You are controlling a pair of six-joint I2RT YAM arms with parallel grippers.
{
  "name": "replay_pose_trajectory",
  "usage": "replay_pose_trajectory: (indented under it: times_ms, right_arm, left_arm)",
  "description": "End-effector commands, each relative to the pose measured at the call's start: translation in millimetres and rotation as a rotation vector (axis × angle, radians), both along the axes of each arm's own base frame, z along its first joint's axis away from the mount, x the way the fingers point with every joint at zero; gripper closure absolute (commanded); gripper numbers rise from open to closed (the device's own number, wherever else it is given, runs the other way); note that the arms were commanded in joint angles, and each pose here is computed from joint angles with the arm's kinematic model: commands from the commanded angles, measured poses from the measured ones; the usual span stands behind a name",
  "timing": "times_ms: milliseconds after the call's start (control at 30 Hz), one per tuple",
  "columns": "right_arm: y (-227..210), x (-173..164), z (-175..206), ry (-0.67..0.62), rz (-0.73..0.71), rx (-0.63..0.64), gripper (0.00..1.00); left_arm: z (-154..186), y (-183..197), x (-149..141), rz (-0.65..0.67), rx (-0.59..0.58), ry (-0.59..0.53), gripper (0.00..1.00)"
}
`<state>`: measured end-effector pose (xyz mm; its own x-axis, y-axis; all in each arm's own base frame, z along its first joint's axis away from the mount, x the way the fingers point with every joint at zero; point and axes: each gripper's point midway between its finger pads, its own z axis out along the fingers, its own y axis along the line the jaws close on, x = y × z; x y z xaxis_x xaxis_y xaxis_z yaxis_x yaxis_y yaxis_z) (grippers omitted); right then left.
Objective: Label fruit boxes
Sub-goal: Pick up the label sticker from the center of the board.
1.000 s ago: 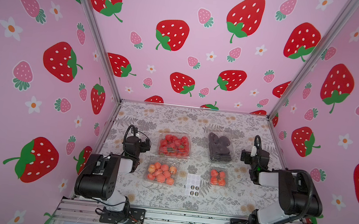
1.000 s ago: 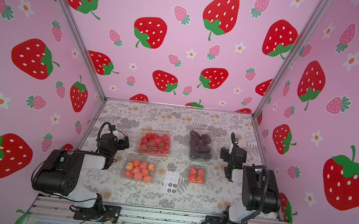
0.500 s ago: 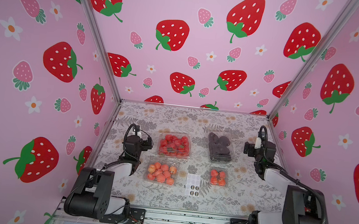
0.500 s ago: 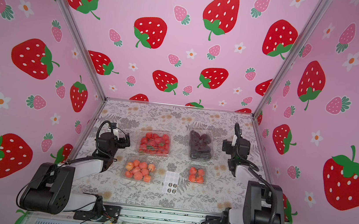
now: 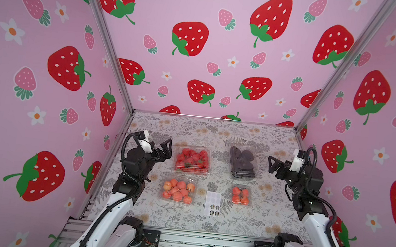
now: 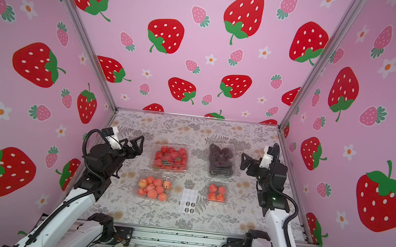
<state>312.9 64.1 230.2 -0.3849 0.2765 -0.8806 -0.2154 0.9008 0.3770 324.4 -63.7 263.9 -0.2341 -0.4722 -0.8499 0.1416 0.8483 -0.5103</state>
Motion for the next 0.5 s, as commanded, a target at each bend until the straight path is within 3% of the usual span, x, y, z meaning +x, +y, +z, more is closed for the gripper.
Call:
replay_pose_trajectory:
  times_ms: [0, 133, 200, 467]
  right_arm:
    - [17, -16, -12, 0.099, 0.076, 0.13, 0.01]
    - [37, -22, -26, 0.19, 0.161, 0.146, 0.01]
    - [50, -28, -35, 0.226, 0.2, 0.127, 0.01]
    - [96, -71, -61, 0.28, 0.24, -0.141, 0.01]
  left_arm:
    - [-11, -29, -24, -0.165, -0.187, 0.031, 0.01]
    - [-17, -27, -39, -0.159, -0.217, 0.086, 0.01]
    - [-15, -40, -47, -0.238, -0.218, 0.087, 0.01]
    - [-32, -84, -84, -0.397, -0.095, 0.199, 0.01]
